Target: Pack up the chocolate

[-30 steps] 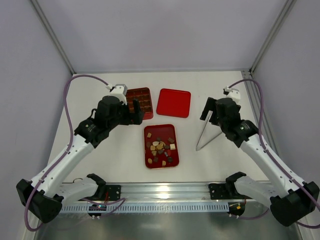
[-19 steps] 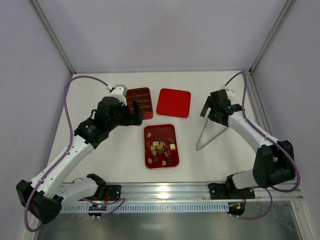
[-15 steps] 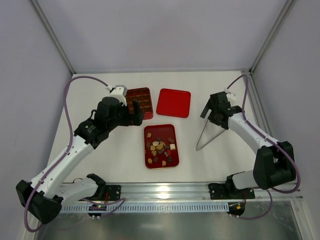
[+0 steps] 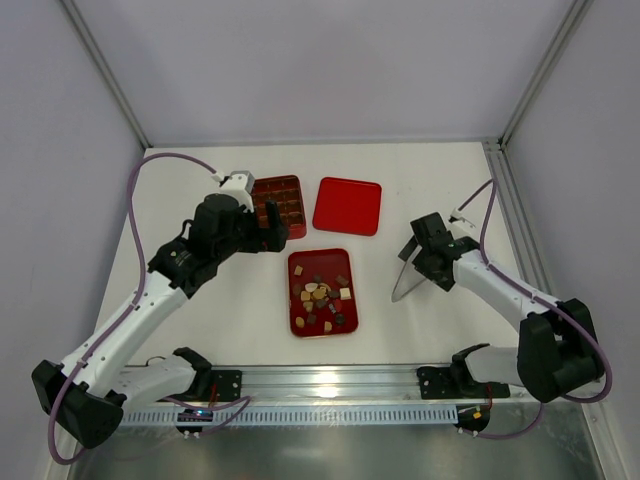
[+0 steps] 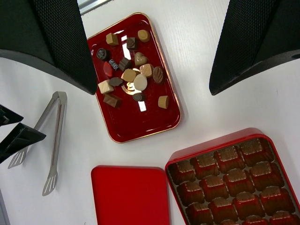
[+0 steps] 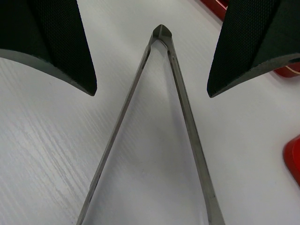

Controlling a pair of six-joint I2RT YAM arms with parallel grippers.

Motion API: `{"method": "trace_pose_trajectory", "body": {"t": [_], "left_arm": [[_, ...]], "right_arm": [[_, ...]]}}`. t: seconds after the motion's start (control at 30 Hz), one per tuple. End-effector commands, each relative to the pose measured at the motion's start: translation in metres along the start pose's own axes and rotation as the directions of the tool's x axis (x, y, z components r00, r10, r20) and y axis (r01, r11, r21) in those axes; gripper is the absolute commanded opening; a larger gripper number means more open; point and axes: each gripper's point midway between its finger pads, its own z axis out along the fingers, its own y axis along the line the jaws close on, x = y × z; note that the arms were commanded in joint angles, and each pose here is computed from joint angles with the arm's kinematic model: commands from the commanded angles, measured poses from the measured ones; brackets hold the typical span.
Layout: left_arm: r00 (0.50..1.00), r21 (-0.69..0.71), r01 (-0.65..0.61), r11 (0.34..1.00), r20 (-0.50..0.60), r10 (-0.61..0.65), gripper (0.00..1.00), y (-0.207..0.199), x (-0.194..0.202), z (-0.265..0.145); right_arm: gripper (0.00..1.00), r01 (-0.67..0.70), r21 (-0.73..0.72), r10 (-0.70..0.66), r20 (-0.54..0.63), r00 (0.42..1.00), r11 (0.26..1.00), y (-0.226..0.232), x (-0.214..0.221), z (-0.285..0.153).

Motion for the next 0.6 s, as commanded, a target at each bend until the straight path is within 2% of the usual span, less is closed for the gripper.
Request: {"method": "trace_pose_trajectory", "body": {"t": [0.0,0.43,0.57], "left_arm": [[1.000,0.015,0.009,1.000,0.013,-0.009,1.00,-0.003,-0.002,-0.001],[1.000,0.006,0.009,1.000,0.010,-0.009,0.99,-0.001,-0.001,0.001],[1.000,0.002,0.009,1.000,0.005,-0.009,1.00,0.000,0.000,0.002]], "right_arm": [[1.00,-0.070,0.012,0.070,0.002,0.998,0.997,0.000,0.011,0.009],[1.00,-0.034,0.014,0.034,0.005,0.999,0.999,0.014,0.025,0.027],[1.00,0.013,0.037,-0.012,-0.016,1.000,0.999,0.015,0.029,0.036]]}}
